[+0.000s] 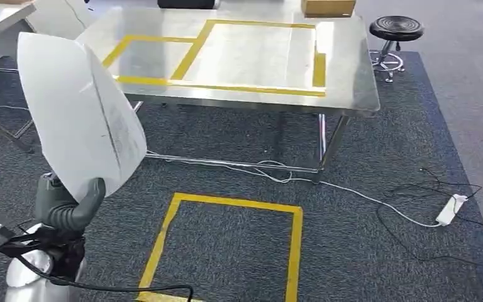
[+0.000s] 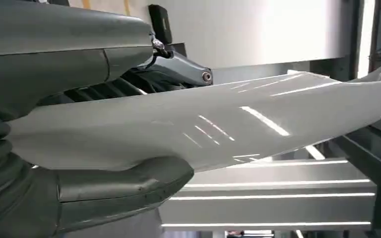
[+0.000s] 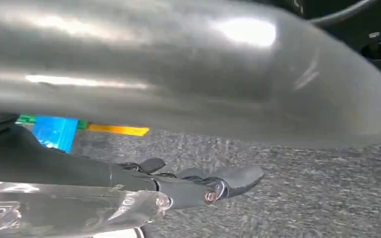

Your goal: Take the parts from the cabinet and place them on the table.

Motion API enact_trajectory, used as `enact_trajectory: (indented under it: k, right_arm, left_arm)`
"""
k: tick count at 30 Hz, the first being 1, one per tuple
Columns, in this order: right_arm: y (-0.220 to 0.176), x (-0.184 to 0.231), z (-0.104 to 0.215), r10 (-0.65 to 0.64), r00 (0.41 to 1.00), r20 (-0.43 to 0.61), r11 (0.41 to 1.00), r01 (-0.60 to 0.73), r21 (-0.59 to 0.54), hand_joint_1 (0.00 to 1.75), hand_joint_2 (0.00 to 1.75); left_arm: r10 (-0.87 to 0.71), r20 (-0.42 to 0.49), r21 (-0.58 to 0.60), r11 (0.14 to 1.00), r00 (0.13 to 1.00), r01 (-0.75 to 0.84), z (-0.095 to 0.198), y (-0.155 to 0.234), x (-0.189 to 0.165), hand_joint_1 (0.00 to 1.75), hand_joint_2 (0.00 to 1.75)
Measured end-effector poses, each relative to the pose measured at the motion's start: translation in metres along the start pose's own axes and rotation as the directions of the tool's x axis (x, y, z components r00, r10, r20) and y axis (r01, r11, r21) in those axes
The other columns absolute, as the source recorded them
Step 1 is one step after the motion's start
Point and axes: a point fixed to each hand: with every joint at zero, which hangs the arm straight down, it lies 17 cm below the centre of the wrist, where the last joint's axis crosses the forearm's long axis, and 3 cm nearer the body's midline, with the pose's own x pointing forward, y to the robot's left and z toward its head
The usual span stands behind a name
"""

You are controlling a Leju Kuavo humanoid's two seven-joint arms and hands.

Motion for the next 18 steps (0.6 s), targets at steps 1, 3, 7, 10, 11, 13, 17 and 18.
enact_trajectory:
  k: [1,3,7,10,11,13,17,18]
  right_arm:
    - [-0.0001,-0.0001,0.0000,0.000,1.000,0.000,1.000,0.000,0.000,0.00,0.00]
    - [-0.0006,-0.0003,-0.0001,0.000,1.000,-0.002,1.000,0.000,-0.001,0.00,0.00]
    - [-0.0017,0.0001,-0.0002,0.000,1.000,-0.001,1.000,0.000,-0.003,0.00,0.00]
    - [0.0031,-0.0005,0.0002,0.001,1.000,-0.001,1.000,-0.001,0.005,0.00,0.00]
    - [0.0028,-0.0001,0.0001,0.000,1.000,0.000,1.000,0.000,0.003,0.00,0.00]
    - [0.0026,0.0002,0.0001,0.000,1.000,0.002,1.000,0.000,0.000,0.00,0.00]
    - [0.0022,0.0004,0.0000,-0.001,1.000,0.005,1.000,0.001,-0.002,0.00,0.00]
    - [0.0020,0.0005,0.0000,-0.001,1.000,0.005,1.000,0.001,-0.003,0.00,0.00]
  left_arm:
    - [0.003,0.004,0.001,1.000,1.000,-0.003,-0.0010,0.0003,0.0010,1.75,1.75]
    - [0.004,-0.003,0.002,1.000,1.000,-0.004,0.0010,0.0006,-0.0013,1.75,1.75]
    - [0.005,-0.010,0.003,1.000,1.000,-0.005,0.0025,0.0007,-0.0037,1.75,1.75]
    - [0.004,-0.008,0.005,1.000,1.000,-0.004,0.0023,0.0016,-0.0034,1.75,1.75]
    - [0.005,-0.006,0.005,1.000,1.000,-0.005,0.0024,0.0018,-0.0029,1.75,1.75]
    - [0.010,0.000,0.008,1.000,1.000,-0.010,0.0030,0.0023,-0.0019,1.75,1.75]
    - [0.012,0.007,0.010,1.000,1.000,-0.012,0.0033,0.0034,-0.0008,1.75,1.75]
    - [0.012,0.007,0.011,1.000,1.000,-0.012,0.0033,0.0034,-0.0008,1.75,1.75]
